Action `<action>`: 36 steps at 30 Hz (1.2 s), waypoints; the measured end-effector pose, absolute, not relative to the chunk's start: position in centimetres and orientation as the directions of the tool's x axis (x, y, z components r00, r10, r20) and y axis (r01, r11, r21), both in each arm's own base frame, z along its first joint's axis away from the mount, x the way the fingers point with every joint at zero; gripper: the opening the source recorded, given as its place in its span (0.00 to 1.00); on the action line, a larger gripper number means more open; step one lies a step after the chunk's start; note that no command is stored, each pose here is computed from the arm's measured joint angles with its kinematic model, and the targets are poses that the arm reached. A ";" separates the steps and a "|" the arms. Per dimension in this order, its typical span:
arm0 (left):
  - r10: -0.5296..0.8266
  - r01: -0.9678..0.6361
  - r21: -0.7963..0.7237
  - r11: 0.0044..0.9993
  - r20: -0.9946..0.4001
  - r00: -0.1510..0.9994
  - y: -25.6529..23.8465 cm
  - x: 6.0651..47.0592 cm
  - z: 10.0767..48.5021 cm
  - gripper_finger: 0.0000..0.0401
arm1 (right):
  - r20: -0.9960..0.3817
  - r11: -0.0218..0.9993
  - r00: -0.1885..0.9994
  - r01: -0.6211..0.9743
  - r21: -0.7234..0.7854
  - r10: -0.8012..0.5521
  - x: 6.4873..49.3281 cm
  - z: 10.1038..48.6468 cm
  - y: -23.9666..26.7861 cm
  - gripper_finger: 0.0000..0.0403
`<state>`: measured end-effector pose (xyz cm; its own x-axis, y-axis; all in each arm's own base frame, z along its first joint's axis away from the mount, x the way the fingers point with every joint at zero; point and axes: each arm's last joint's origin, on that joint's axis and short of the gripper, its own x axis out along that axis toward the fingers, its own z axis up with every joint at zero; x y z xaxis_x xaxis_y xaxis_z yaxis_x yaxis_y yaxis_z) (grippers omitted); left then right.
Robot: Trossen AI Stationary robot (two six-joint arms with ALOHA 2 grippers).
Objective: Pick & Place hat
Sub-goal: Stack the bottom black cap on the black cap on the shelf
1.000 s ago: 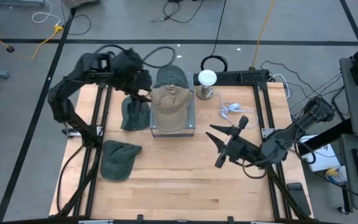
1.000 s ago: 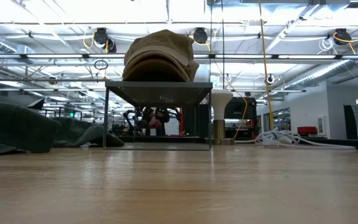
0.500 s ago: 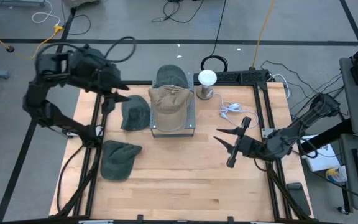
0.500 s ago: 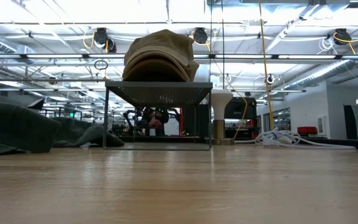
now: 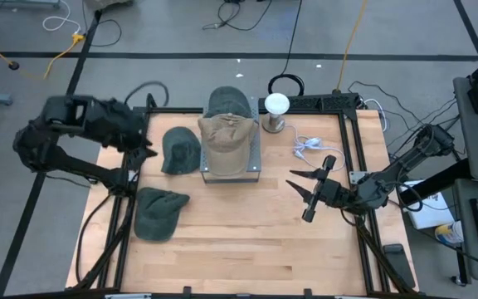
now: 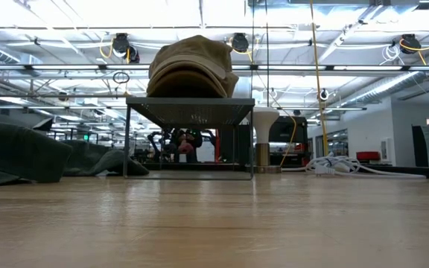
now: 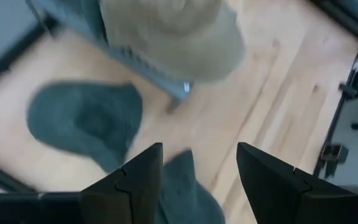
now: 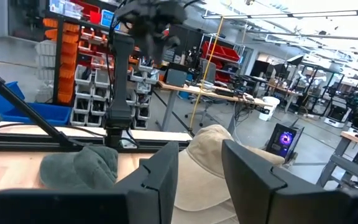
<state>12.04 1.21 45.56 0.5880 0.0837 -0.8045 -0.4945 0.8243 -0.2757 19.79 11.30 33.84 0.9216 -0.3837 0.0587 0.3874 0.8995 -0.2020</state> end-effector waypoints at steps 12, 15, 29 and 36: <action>-0.057 -0.500 -0.250 0.829 -0.928 0.369 -3.1 13.7 38.8 0.52 | 0.058 0.899 0.922 0.387 -0.207 -0.384 19.8 33.8 11.3 0.29; -0.089 -0.489 -0.262 0.832 -0.933 0.348 -4.6 14.0 37.4 0.52 | 0.058 0.899 0.922 0.386 -0.207 -0.383 19.8 33.8 11.3 0.29; -0.159 -0.299 -0.220 0.929 -0.964 0.214 -13.6 13.5 33.0 0.52 | 0.057 0.898 0.923 0.384 -0.216 -0.380 19.8 33.8 11.3 0.29; -0.163 -0.220 -0.191 0.957 -0.977 0.139 -17.6 12.3 31.4 0.52 | 0.058 0.900 0.923 0.384 -0.207 -0.380 19.8 33.8 11.3 0.29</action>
<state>12.30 -17.65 31.42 0.1385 -0.1635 -0.9768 -0.2198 0.9566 -0.1913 19.79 11.33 33.81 0.9231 -0.3802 0.0575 0.3835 0.9000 -0.2070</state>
